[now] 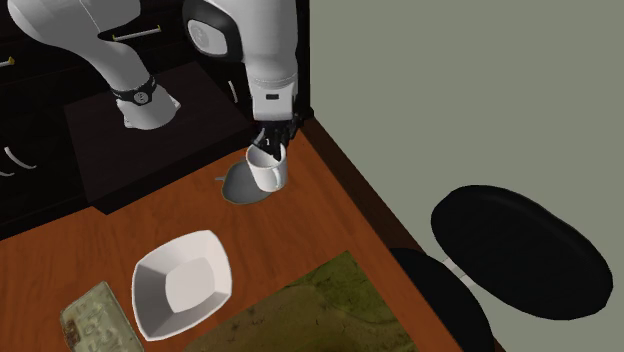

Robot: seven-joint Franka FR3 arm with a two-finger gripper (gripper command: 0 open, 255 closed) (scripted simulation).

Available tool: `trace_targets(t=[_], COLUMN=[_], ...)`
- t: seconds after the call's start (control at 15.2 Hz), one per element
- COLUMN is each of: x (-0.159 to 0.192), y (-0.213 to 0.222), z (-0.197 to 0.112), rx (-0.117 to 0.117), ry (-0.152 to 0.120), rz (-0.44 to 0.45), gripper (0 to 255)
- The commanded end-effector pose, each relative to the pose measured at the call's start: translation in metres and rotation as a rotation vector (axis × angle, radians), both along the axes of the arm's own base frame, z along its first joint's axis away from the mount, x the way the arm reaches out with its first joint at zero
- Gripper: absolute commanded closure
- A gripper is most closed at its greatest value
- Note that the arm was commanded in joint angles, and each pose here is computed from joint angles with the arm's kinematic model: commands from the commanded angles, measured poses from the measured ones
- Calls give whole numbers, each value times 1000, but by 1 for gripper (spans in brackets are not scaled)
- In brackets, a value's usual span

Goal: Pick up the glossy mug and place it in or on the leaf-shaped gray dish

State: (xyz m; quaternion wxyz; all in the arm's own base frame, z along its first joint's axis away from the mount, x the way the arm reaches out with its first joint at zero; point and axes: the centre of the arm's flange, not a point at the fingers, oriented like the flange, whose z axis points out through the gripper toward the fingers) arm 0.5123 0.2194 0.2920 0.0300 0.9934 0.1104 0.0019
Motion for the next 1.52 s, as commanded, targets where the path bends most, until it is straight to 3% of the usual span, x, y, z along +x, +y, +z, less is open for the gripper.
trace_targets(t=[0.0, 0.33, 1.45], x=[-23, -82, -82], y=[-11, -40, -40], z=[5, 11, -79], rx=[0, 0, 0], ry=[0, 0, 0], rz=[0, 0, 0], gripper=[255, 255, 255])
